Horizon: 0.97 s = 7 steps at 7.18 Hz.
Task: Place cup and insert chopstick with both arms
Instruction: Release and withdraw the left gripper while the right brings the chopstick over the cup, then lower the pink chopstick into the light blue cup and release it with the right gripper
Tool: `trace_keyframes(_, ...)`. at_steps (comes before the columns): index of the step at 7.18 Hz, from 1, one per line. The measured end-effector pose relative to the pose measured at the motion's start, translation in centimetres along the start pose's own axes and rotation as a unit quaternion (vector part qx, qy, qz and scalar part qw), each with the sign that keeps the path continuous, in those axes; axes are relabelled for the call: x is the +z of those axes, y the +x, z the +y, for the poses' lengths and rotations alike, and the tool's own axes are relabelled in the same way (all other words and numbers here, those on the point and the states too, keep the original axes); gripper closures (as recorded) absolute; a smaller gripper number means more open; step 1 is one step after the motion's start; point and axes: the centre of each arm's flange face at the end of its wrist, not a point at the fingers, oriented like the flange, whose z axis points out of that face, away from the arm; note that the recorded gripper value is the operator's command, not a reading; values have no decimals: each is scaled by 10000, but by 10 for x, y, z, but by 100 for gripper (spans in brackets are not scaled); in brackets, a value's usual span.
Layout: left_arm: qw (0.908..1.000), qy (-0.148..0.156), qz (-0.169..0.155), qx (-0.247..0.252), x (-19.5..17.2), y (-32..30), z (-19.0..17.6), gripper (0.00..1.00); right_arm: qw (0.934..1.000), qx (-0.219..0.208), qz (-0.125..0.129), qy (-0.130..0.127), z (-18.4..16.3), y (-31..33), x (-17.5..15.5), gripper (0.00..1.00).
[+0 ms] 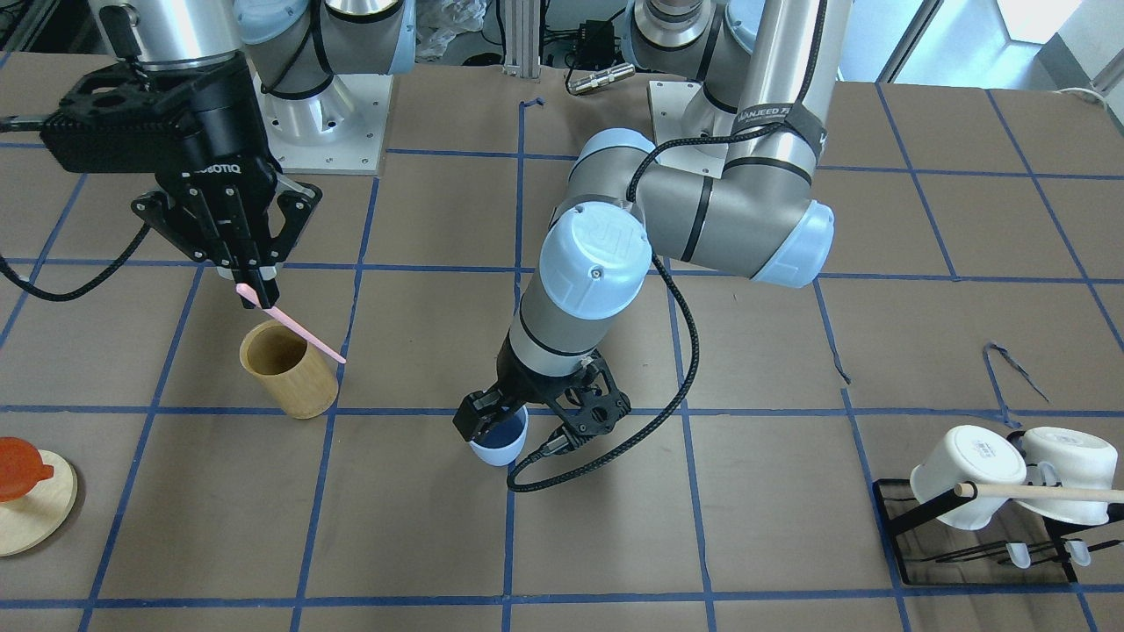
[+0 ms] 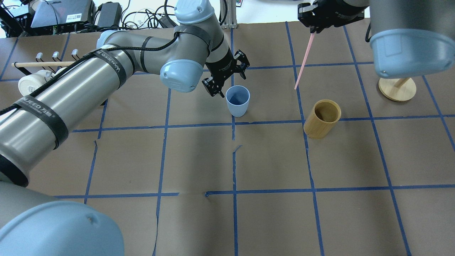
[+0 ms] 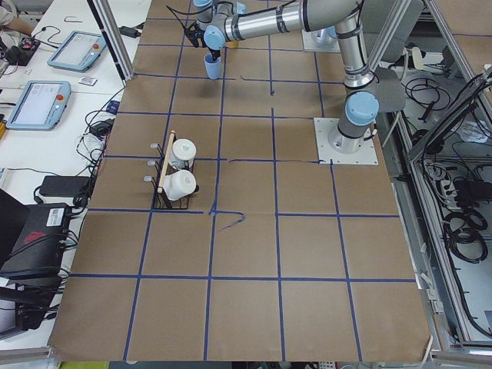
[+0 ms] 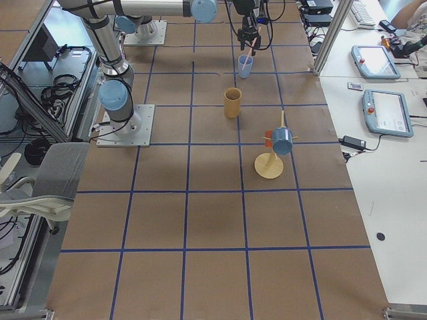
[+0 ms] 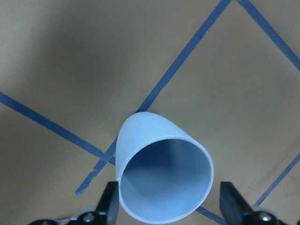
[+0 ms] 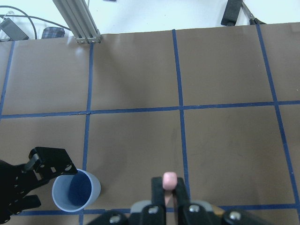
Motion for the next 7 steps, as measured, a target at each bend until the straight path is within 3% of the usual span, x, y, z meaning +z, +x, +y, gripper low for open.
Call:
trace_keyframes(2,9991,251,152,294,-61,-23,-28,0,9998,32,-123,164,7,-20,4,88)
trace_keyframes(4,9954,146,-93,937,-144,-77,-44,0,9984,-5,-357,439,15,-59,17,88)
trace_keyframes(6,9817,41,-617,1803,-220,-129,-10,0,9980,0,-395,490,26,-95,38,87)
trace_keyframes(7,9772,41,-746,1988,-246,-145,8,0,9981,34,-390,476,32,-106,50,87)
